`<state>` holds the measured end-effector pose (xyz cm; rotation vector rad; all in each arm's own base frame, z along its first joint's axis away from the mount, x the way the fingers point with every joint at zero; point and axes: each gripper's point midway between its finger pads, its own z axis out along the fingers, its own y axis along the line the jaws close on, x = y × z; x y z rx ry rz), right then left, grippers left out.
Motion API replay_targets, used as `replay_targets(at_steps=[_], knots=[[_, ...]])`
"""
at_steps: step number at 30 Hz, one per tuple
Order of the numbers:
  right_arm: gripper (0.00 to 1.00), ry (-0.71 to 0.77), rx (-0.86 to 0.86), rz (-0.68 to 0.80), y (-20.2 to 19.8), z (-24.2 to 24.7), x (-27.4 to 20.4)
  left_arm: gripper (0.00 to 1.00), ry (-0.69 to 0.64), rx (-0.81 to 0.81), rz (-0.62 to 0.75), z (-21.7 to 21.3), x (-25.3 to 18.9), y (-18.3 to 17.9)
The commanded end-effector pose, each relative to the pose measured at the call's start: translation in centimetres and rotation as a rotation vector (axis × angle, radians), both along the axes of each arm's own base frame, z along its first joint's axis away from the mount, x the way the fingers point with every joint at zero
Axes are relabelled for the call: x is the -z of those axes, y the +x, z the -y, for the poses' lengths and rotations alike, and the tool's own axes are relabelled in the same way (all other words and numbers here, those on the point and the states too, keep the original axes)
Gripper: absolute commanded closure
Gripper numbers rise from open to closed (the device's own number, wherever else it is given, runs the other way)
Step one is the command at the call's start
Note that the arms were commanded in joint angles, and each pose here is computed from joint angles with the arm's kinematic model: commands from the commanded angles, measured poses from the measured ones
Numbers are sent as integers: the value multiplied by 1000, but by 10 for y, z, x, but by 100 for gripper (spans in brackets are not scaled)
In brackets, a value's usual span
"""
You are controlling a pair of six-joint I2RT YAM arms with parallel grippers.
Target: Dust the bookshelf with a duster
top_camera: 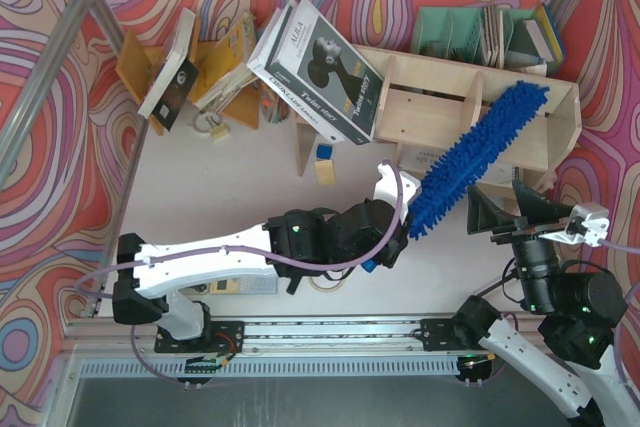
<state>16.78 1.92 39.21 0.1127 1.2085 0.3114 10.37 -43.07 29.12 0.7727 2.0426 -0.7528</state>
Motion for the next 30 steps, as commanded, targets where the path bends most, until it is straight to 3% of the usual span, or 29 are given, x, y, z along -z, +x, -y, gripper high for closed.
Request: replay_targets(at_steps=[1, 14, 25, 30], knots=[[1, -3, 29, -6, 2, 4, 1, 100, -46, -3, -9, 21, -1, 2], [1, 33, 84, -8, 2, 16, 5, 100, 21, 93, -20, 55, 20, -5], [1, 41, 94, -11, 2, 17, 7, 100, -169, 120, 44, 50, -22, -6], [1, 41, 92, -12, 3, 16, 7, 100, -173, 81, 64, 44, -24, 1]])
